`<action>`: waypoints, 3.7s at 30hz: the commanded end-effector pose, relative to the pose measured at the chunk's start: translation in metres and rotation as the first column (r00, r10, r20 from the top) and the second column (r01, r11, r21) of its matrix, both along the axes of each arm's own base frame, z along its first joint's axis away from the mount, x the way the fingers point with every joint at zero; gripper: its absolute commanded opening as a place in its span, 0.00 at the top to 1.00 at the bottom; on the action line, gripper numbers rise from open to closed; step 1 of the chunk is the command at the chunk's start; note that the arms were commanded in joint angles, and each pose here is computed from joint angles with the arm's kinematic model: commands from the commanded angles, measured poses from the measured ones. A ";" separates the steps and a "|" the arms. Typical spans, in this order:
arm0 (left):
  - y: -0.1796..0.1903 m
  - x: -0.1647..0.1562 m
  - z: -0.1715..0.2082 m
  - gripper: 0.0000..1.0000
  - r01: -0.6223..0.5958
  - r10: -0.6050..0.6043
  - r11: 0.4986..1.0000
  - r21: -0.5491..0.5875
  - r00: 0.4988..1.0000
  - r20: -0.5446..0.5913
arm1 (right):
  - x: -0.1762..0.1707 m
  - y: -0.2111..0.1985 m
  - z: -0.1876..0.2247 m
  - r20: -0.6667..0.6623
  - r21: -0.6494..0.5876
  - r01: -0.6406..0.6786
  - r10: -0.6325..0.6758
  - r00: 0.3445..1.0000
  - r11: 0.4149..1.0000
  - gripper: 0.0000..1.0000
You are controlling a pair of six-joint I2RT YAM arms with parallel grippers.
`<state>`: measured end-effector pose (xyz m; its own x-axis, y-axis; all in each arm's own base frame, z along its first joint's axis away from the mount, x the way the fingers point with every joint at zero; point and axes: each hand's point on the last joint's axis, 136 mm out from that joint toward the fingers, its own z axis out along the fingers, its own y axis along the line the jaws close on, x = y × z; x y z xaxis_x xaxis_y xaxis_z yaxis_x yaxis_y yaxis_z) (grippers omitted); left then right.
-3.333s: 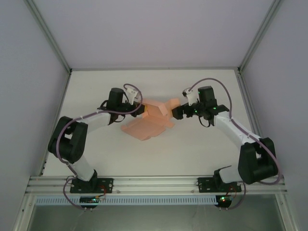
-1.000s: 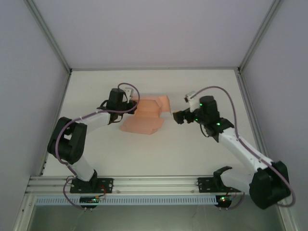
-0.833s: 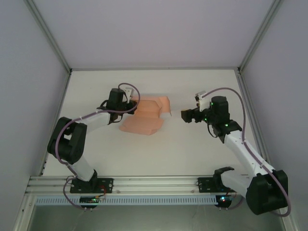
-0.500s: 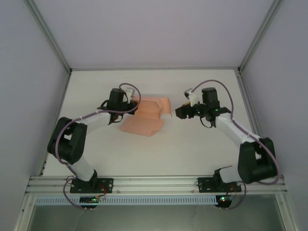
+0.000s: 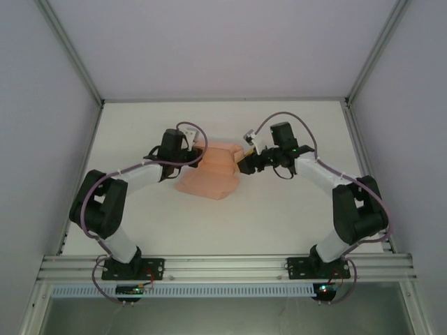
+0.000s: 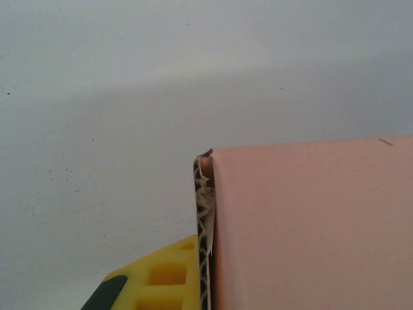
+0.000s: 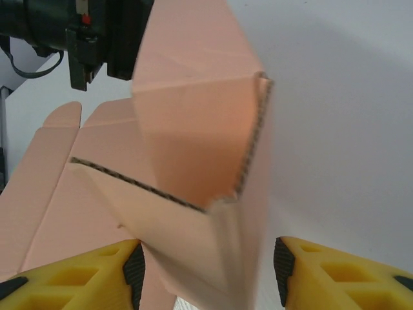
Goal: Assemble paper box
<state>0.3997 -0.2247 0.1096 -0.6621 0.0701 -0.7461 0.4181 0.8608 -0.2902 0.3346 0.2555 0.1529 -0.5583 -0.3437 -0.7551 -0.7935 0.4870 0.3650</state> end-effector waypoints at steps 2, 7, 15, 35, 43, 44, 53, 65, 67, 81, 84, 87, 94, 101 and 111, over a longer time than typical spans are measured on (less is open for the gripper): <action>-0.004 0.007 0.024 1.00 -0.033 0.031 0.999 0.021 0.997 0.070 | 0.019 0.016 0.003 0.019 -0.021 0.086 -0.086 0.996 0.996 0.50; 0.000 0.011 0.023 1.00 -0.096 0.094 0.995 0.030 0.994 0.063 | 0.034 0.028 0.002 0.025 -0.053 0.220 -0.219 0.975 0.974 0.57; -0.004 0.008 0.029 1.00 -0.131 0.127 0.990 0.043 0.988 0.086 | 0.073 0.011 -0.011 0.225 -0.210 0.628 -0.588 0.777 0.749 0.62; -0.016 -0.007 0.048 1.00 -0.202 0.196 0.978 0.055 0.975 0.101 | 0.110 -0.024 -0.010 0.370 -0.162 0.823 -0.740 0.562 0.544 0.81; -0.018 -0.010 0.045 1.00 -0.195 0.191 0.980 0.047 0.978 0.085 | 0.107 -0.027 -0.001 0.372 -0.105 0.794 -0.717 0.589 0.598 1.00; -0.016 -0.010 0.045 1.00 -0.207 0.202 0.977 0.049 0.976 0.084 | 0.109 -0.034 0.000 0.396 -0.107 0.819 -0.731 0.555 0.564 1.00; 0.002 -0.009 0.044 1.00 -0.337 0.334 0.940 0.050 0.940 0.064 | 0.109 -0.121 -0.007 0.549 -0.178 0.983 -0.824 0.141 0.050 1.00; -0.005 -0.001 0.036 1.00 -0.345 0.344 0.937 0.053 0.939 0.028 | 0.122 -0.117 -0.009 0.576 -0.184 0.982 -0.805 0.142 0.042 1.00; -0.006 0.001 0.035 1.00 -0.342 0.341 0.938 0.054 0.940 0.022 | 0.128 -0.097 -0.010 0.541 -0.177 0.968 -0.804 0.248 0.179 0.99; -0.010 0.015 0.028 1.00 -0.152 0.152 0.988 0.029 0.988 0.007 | 0.049 0.005 0.027 0.361 -0.085 0.557 -0.495 0.790 0.826 0.01; -0.016 0.010 0.036 1.00 0.007 -0.012 0.992 0.128 0.999 0.042 | 0.029 -0.006 0.044 0.321 -0.058 0.555 -0.511 0.798 0.830 0.01; -0.019 -0.005 0.035 1.00 0.192 -0.204 0.945 0.264 0.979 0.017 | 0.002 -0.014 0.059 0.267 -0.003 0.528 -0.508 0.819 0.849 0.01; -0.028 -0.079 0.021 1.00 0.619 -0.603 0.681 0.391 0.777 -0.180 | -0.028 -0.081 0.053 0.140 -0.090 0.666 -0.652 0.745 0.741 0.01; -0.027 -0.102 -0.016 1.00 0.687 -0.586 0.482 0.545 0.714 -0.382 | -0.046 -0.126 0.035 0.095 -0.158 0.739 -0.735 0.672 0.655 0.01; -0.057 -0.059 -0.083 1.00 0.547 -0.475 0.169 0.820 0.774 -0.419 | -0.048 -0.152 0.032 0.041 -0.120 0.791 -0.793 0.608 0.600 0.01</action>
